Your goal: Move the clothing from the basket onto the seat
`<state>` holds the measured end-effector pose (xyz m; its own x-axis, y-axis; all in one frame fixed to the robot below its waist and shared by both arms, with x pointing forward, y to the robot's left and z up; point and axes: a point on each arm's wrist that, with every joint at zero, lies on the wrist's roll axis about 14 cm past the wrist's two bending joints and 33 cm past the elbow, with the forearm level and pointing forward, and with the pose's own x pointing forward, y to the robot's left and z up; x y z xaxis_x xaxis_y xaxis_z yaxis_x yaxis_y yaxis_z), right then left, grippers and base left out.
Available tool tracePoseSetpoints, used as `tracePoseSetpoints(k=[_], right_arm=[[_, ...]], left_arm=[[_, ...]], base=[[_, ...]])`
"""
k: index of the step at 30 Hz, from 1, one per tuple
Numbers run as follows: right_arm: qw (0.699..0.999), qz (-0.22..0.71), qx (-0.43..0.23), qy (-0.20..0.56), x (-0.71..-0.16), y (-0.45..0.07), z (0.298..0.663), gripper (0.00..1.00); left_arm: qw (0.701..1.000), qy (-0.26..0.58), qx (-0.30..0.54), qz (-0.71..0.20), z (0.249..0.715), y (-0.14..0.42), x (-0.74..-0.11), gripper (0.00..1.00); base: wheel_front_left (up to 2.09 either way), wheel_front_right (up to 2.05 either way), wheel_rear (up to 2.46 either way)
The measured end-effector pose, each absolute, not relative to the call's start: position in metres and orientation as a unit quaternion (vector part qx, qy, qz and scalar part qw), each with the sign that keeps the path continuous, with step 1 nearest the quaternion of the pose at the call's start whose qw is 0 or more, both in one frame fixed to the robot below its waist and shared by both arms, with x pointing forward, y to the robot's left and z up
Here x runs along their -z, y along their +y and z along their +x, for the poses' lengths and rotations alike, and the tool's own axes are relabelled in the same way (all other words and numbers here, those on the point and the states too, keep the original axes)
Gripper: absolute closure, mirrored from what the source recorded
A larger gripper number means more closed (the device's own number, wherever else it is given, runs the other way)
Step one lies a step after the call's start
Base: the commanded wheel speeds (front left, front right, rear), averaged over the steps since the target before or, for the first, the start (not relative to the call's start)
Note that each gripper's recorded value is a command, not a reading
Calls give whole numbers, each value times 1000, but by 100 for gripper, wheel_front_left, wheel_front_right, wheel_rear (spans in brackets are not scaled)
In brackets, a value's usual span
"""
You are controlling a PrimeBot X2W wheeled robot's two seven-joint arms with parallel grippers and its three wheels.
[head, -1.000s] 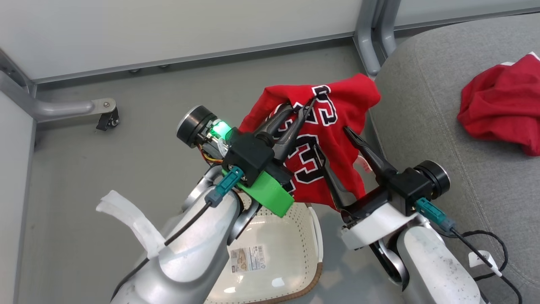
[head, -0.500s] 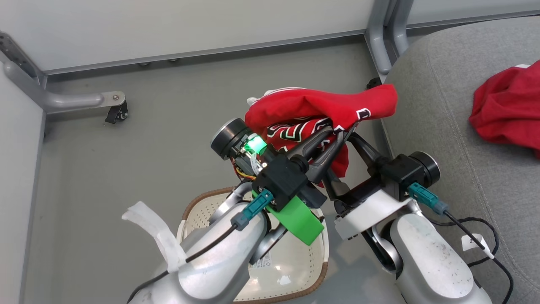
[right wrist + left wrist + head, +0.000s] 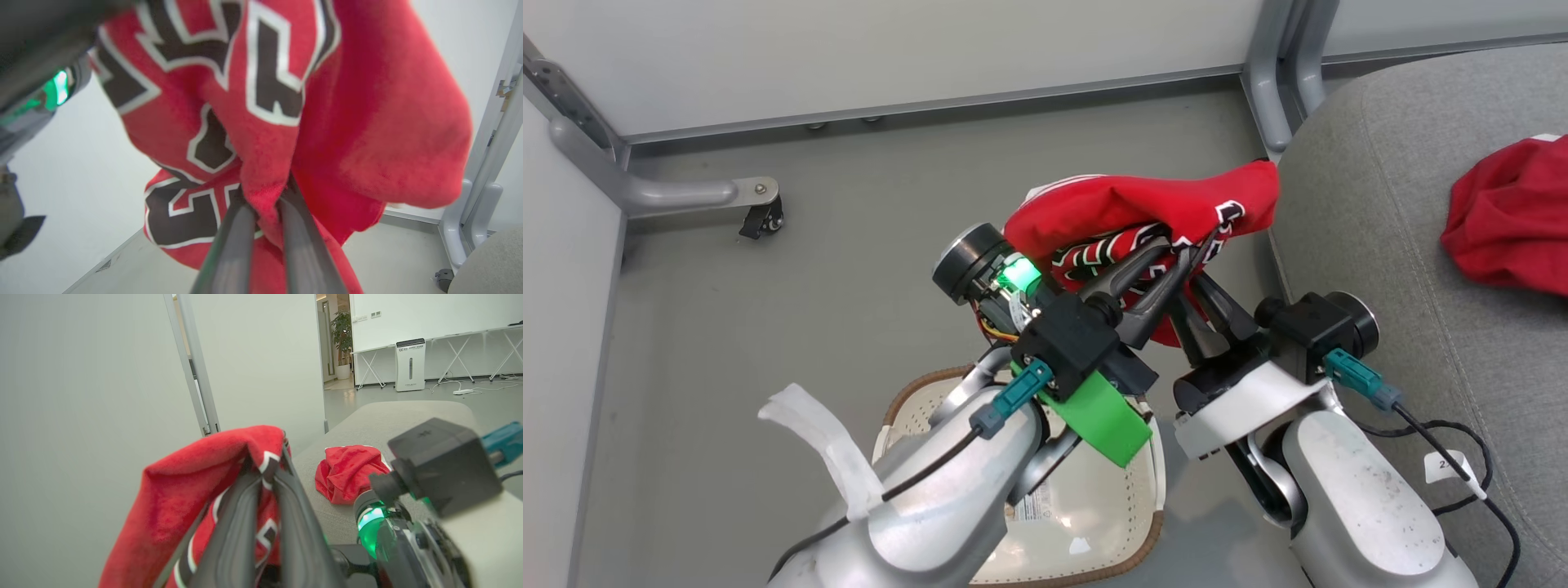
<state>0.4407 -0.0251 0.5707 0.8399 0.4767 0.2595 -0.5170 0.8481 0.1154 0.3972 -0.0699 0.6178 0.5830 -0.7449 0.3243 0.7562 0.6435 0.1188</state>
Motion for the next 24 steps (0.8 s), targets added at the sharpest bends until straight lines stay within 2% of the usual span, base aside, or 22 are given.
tracePoseSetpoints(k=[13,14,15,16,24], right_arm=[[958,100,-243,-116,-573,-38,429,100],[958,99,-242,-116,-574,-38,429,100],[958,99,-241,-117,-574,-39,429,100],[958,99,-240,-117,-574,-40,429,100],[965,106,-210,-120,-575,-59,435,100]], left_arm=[[904,-156,398,-14,406,-58,-606,100],[904,-153,399,-14,405,-58,-603,85],[904,-153,398,-12,405,-57,-603,15],[904,-153,398,-11,404,-57,-603,0],[905,-148,398,-11,399,-57,-598,0]], base=[[0,0,0],[0,0,0],[0,0,0],[0,0,0],[0,0,0]])
